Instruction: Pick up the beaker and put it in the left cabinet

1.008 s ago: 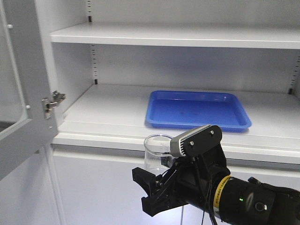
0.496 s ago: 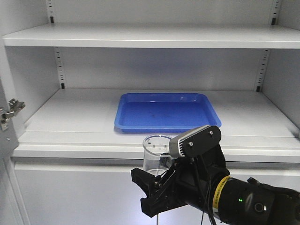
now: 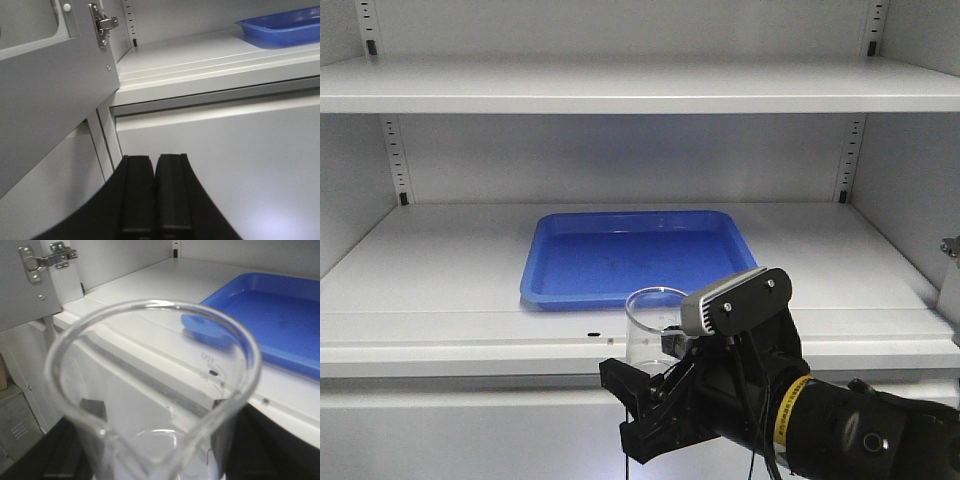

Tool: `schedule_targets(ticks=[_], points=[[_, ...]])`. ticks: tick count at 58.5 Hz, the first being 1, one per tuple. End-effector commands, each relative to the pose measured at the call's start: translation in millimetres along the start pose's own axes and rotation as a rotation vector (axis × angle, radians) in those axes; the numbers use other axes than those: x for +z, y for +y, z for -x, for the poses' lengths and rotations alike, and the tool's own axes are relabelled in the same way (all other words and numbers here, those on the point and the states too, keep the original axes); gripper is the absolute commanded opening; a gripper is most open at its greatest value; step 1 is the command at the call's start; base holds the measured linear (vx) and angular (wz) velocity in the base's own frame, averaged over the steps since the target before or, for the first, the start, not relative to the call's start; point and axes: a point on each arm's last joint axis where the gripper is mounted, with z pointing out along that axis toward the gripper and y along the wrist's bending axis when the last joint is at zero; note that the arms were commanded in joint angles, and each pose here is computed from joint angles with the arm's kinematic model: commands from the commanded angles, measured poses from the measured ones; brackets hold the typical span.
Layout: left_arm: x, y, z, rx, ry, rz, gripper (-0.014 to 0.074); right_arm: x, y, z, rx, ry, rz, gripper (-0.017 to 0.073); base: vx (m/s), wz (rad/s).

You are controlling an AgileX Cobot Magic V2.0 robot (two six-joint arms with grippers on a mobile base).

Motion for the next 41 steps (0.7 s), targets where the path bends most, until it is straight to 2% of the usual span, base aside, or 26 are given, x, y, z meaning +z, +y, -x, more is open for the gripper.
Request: schedule_targets(ticks=[1,41], points=[[-2.3,1.5,14.6,-0.007,-0.116,0.009,-0.0006,-8.8,5.2,25.0,-0.004,-0.119,0.044,0.0064,0.18,-0.03],[-2.3,1.5,14.6,-0.007,-0.116,0.009,-0.0006,-8.8,5.2,25.0,-0.004,-0.119,0.043,0.0064,0.18,0.02]])
